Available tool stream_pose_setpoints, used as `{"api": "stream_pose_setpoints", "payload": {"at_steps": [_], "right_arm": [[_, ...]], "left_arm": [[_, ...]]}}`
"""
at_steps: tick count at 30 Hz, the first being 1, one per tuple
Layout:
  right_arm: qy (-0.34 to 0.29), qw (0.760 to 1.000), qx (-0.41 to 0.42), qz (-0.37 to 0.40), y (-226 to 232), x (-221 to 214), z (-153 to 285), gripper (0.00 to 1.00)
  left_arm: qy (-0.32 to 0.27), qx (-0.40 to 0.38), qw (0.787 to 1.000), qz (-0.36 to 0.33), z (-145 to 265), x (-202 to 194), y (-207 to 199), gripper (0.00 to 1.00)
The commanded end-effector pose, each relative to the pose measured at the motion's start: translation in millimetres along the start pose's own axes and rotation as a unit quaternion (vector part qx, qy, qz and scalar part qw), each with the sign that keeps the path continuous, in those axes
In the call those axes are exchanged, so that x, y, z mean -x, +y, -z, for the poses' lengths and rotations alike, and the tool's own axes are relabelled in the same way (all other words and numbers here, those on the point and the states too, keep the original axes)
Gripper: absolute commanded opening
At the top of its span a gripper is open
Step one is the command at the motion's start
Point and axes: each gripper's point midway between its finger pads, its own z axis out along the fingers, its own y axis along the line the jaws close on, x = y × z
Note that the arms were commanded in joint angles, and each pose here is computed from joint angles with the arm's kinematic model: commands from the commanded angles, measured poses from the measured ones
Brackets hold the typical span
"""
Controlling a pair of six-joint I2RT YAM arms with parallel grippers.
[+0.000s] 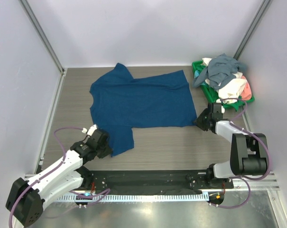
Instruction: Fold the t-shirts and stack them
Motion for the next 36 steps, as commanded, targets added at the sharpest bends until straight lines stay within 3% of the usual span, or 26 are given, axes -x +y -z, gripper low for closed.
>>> {"api": "stream_pose_setpoints", "payload": {"at_steps": [1, 2, 5, 8, 14, 22, 28, 34, 36], "right_arm": [[0.044, 0.998, -0.051, 0.005, -28.9, -27.4, -5.4, 0.29], [0.046, 0.998, -0.047, 0.006, -27.3, -28.3, -5.3, 0.19], [0.05, 0.998, -0.037, 0.008, -25.1, -30.7, -0.5, 0.01], [0.047, 0.999, -0.026, 0.01, -21.3, -30.4, 12.1, 0.01], [0.016, 1.0, -0.008, 0.014, -15.3, -23.0, 55.7, 0.01], [0.008, 1.0, 0.022, 0.013, -6.4, -25.1, 97.3, 0.01], [0.018, 0.999, 0.031, 0.016, 10.7, -12.1, 94.9, 0.01], [0.004, 0.999, 0.038, 0.03, 46.0, 32.9, 81.0, 0.01], [0.006, 0.999, 0.035, 0.029, 51.6, 40.8, 72.0, 0.01]], "left_arm": [[-0.013, 0.008, 1.0, -0.007, 3.7, 4.8, 3.2, 0.0], [-0.015, 0.006, 1.0, -0.006, 5.1, 5.7, 2.7, 0.0], [-0.016, -0.003, 1.0, -0.005, 12.0, 8.1, -1.5, 0.0], [-0.017, 0.011, 1.0, -0.005, 27.9, 11.3, 3.6, 0.0], [-0.007, -0.031, 0.999, 0.015, 58.0, 13.7, -13.2, 0.0], [-0.048, -0.057, 0.997, 0.016, 104.4, 37.2, -20.3, 0.0], [-0.086, -0.023, 0.994, -0.061, 115.9, 70.3, -36.3, 0.0], [-0.142, 0.024, 0.982, -0.124, 118.9, 141.4, -76.8, 0.0], [-0.125, 0.031, 0.983, -0.128, 105.7, 155.5, -85.9, 0.0]]}}
